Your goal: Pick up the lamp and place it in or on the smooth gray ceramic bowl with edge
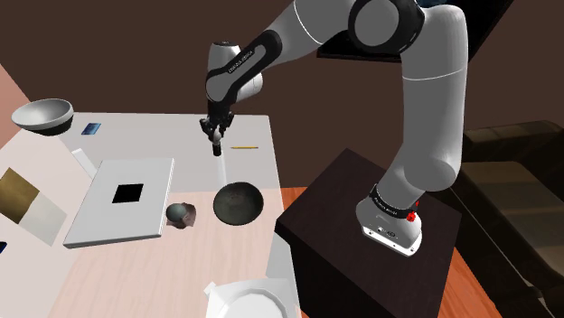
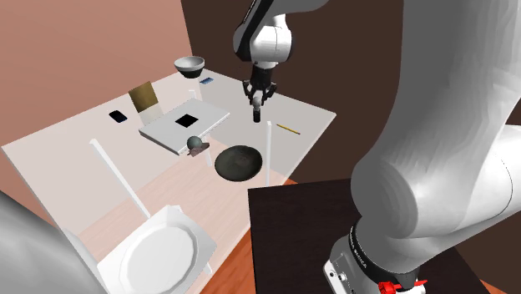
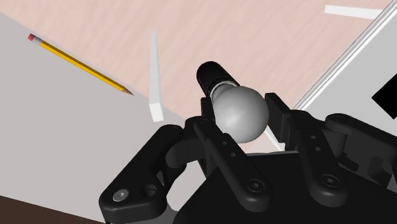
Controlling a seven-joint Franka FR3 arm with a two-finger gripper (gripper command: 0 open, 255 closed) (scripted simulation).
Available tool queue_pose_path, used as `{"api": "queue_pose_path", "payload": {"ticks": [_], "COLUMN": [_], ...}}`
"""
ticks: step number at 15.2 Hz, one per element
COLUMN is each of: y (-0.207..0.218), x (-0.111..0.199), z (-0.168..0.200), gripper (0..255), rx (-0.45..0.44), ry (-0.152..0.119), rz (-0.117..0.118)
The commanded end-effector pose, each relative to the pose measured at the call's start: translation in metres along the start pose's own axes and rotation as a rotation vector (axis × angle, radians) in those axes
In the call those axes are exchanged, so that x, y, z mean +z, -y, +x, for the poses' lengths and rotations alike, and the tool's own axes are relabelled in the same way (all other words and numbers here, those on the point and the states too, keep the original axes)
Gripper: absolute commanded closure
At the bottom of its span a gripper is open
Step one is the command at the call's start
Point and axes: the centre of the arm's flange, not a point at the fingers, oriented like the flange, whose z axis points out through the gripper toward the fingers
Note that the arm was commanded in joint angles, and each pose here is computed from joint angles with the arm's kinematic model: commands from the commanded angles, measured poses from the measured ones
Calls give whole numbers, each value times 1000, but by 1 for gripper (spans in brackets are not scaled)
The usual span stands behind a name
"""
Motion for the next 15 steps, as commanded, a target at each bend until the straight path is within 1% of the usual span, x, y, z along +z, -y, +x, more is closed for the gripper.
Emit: {"api": "queue_pose_path", "payload": {"ticks": [1,10,15], "y": [1,9,34], "x": [-10,-56,-67], "z": [1,4,-56], "gripper": [255,255,255], "rx": [0,0,0], "ry": [0,0,0], "rz": [0,0,0]}}
